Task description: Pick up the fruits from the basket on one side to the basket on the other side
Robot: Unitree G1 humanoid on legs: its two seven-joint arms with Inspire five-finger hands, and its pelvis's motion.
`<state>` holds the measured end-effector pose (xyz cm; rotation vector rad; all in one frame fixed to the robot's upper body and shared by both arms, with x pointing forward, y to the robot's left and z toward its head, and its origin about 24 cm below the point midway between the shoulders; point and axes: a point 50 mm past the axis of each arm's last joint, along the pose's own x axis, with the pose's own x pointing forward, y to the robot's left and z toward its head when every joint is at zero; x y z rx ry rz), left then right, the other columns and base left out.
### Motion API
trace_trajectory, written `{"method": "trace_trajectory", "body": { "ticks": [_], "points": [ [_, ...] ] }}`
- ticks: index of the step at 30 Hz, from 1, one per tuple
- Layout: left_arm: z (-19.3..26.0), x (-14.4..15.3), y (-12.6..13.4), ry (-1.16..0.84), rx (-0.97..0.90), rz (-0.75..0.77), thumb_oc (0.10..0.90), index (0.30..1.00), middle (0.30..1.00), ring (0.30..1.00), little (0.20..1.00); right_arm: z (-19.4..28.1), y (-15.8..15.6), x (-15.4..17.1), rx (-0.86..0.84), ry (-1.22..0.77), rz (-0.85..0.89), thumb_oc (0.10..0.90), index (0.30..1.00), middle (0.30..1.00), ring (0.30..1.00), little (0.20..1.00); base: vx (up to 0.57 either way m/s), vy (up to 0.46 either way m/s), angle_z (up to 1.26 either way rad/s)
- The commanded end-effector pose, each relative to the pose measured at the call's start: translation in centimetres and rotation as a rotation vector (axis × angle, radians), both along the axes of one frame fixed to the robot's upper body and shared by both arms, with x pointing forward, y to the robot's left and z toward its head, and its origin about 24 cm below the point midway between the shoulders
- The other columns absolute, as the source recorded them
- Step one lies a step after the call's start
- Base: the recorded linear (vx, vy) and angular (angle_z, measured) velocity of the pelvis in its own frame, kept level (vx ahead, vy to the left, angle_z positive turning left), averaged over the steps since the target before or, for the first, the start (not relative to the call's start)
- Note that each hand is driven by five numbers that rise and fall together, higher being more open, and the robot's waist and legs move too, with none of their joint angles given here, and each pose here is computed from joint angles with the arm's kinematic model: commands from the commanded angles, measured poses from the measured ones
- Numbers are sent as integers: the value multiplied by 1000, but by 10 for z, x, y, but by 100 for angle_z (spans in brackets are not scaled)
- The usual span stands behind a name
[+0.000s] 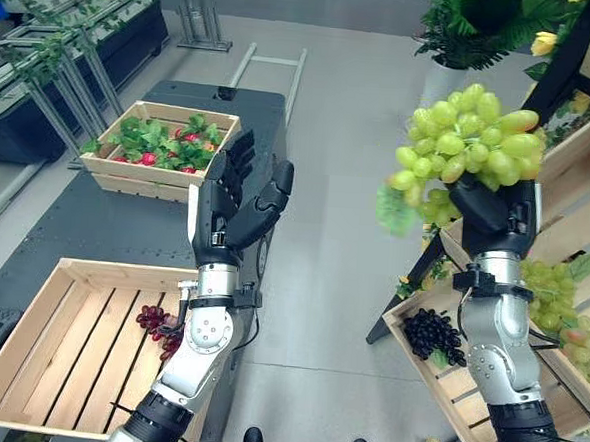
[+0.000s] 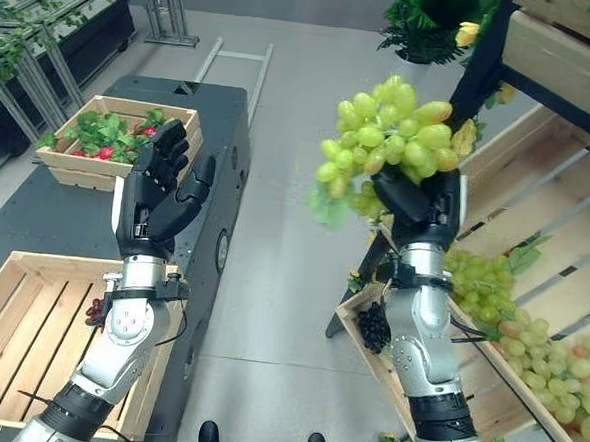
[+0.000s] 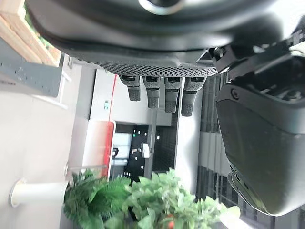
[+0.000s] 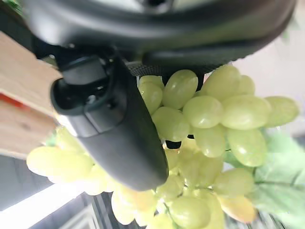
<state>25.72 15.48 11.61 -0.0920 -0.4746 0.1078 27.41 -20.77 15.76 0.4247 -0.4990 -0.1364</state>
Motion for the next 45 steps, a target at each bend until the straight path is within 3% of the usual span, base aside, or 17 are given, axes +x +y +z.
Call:
{"method": "trace_trajectory", "body": {
  "ticks": [1, 9, 19, 28, 41, 45],
  "points": [
    [41, 14, -15, -217, 0, -78, 800, 900, 900, 900, 900, 73, -22, -16, 16, -409, -142, 400, 300, 300, 300, 300, -4, 26, -22],
    [34, 15, -23, -194, -2, -131, 800, 900, 900, 900, 900, 69, -50, -17, 61, -362, -306, 400, 300, 300, 300, 300, -3, 15, -12],
    [28, 13, -34, -178, -8, -195, 800, 900, 900, 900, 900, 59, -66, -12, 107, -297, -344, 400, 300, 300, 300, 300, 4, 5, -12],
    [26, 14, -48, -159, -15, -258, 800, 900, 900, 900, 900, 35, -85, 7, 74, -87, -371, 400, 300, 300, 300, 300, 5, -14, -14],
    [27, 14, -59, -134, -6, -304, 800, 900, 900, 900, 900, -8, -107, 33, -135, 276, -463, 400, 300, 300, 300, 300, 2, -18, 0],
    [26, 14, -60, -128, -3, -319, 800, 900, 900, 900, 900, -20, -103, 42, -301, 405, -474, 400, 300, 300, 300, 300, 1, -8, 0]
  ]
}}
